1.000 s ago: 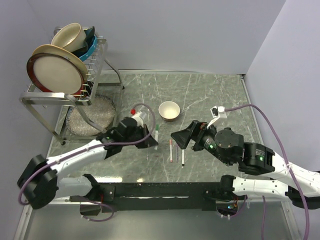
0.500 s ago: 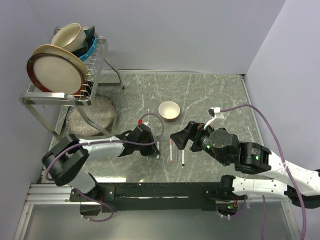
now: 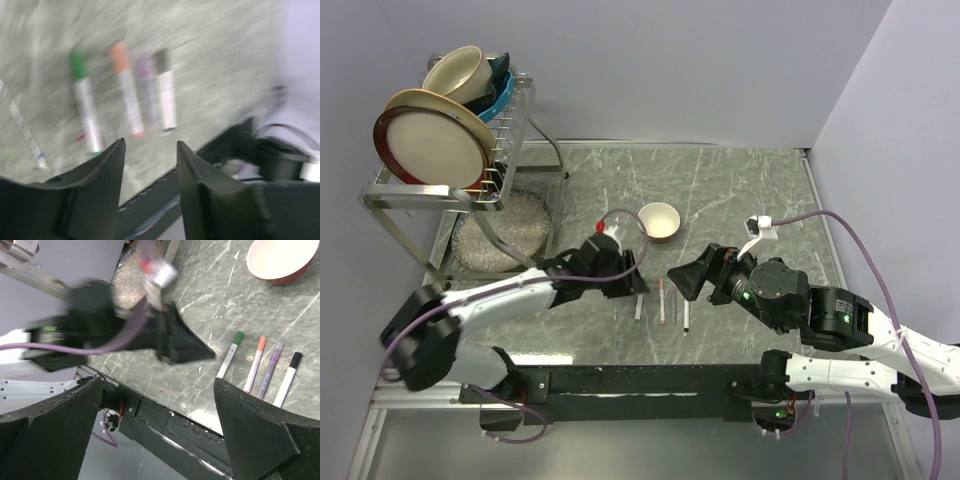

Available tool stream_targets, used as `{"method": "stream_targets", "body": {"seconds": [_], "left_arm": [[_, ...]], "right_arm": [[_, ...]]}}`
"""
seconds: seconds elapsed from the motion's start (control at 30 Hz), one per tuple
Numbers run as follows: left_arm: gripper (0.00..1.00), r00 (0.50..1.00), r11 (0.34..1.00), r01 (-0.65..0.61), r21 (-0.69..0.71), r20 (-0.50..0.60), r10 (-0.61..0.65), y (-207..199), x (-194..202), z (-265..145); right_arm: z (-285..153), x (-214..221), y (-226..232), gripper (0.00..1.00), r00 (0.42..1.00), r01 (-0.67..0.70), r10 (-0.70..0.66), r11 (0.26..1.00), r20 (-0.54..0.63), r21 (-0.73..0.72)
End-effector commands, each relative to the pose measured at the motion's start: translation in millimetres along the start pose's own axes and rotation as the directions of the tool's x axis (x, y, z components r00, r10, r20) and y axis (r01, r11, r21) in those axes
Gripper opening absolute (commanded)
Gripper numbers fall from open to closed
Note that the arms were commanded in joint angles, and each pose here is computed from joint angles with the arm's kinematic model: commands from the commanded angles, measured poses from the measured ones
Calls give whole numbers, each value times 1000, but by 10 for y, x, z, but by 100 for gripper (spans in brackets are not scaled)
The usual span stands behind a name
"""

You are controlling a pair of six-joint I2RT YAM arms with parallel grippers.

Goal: Insert the pens into the pen caps

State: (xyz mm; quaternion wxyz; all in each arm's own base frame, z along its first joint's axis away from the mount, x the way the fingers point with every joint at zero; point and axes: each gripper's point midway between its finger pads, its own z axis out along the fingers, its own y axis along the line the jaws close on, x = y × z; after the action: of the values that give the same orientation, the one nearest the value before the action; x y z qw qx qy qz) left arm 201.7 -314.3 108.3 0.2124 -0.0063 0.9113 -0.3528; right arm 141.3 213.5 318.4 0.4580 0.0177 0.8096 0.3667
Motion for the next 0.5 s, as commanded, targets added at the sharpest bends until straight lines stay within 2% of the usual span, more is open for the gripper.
{"method": "stream_targets", "body": {"seconds": [0.0, 0.03, 0.13, 0.2, 0.23, 0.3, 0.47], "left_arm": [[53, 963, 978, -161, 136, 238, 125, -686, -604, -707], [71, 954, 972, -195, 134, 255, 156, -719, -629, -806], [86, 912, 940, -284, 190, 355, 204, -962, -781, -1218], [91, 879, 907, -343, 246, 424, 217, -1137, -839, -1536], [99, 863, 885, -381, 267, 445, 237, -1194, -826, -1640], [100, 830, 851, -423, 311, 511, 226, -1297, -845, -1897], [99, 785, 831, -453, 324, 586, 200, -1310, -874, -2185]], "right_arm": [[-100, -149, 16, 100, 999, -23, 24, 1000, 43, -17], [-109, -171, 26, 100, 998, -32, 33, 999, 51, -23], [-148, -218, 61, 100, 996, -54, 58, 997, 66, -52], [-162, -224, 59, 100, 995, -66, 71, 996, 73, -63], [-167, -237, 50, 100, 994, -72, 77, 995, 81, -65], [-165, -239, 34, 100, 992, -78, 85, 994, 94, -73], [-166, -285, 62, 100, 986, -104, 115, 990, 119, -96]]}}
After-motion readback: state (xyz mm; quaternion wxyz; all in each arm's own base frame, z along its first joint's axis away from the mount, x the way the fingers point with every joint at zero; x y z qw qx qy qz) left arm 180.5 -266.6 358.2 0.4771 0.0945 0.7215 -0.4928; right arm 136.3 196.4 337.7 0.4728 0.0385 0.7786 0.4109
